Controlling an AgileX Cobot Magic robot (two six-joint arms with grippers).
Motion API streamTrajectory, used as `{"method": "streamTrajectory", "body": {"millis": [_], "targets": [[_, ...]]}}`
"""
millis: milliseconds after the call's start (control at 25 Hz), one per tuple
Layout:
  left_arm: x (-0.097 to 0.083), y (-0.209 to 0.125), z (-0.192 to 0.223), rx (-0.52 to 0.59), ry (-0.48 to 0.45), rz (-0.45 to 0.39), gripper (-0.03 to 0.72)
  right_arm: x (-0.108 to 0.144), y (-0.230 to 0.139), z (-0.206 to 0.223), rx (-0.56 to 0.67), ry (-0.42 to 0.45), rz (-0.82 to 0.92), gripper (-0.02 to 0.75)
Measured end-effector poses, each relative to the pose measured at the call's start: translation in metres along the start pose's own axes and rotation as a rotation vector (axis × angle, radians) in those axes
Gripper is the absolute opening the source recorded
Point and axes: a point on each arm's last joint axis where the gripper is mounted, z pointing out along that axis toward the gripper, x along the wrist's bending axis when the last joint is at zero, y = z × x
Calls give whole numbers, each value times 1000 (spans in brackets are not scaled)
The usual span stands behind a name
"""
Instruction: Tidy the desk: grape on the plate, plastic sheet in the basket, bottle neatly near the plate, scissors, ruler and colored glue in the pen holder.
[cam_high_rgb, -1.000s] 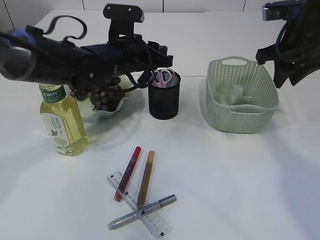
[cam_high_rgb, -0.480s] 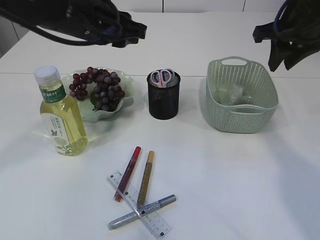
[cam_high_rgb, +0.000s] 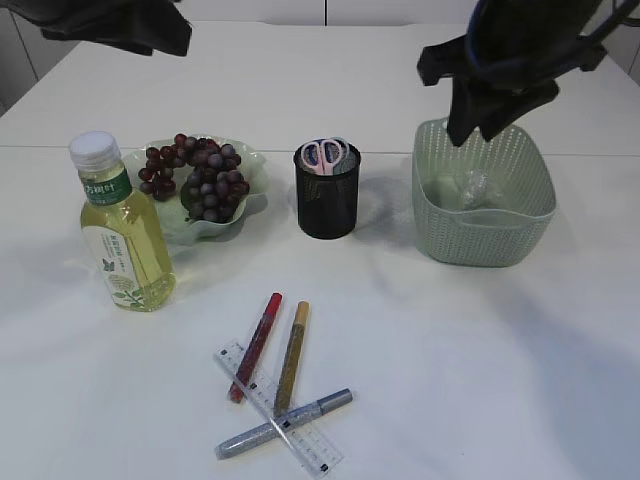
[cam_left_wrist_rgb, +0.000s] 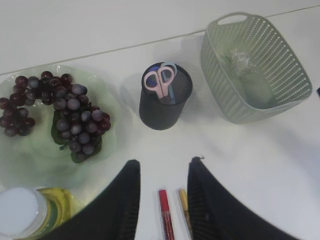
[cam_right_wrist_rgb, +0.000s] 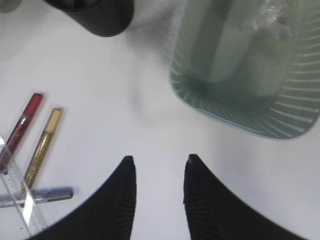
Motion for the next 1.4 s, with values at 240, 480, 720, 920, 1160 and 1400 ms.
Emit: {"method": "streamTrajectory", "body": {"millis": [240,480,720,920,1160,1400], "targets": [[1,-4,-48,24,5,-5,254,57,-8,0,9,61,-136,272],[3,-11,-91,24,9,-10,353,93,-17,-1,16,100,-226,273],[9,-25,-129,56,44,-6,383,124,-30,-1,40,158,-289,273],[13,-36,-161,60,56,-23,384,144,-50,11,109,178,-340,272],[20,-49,-193,35,106,-67,384,165,-66,16,148,192,-389,274],[23,-57,-214,-10,109,-81,384,189,-78,34,209,213,-436,276]]}}
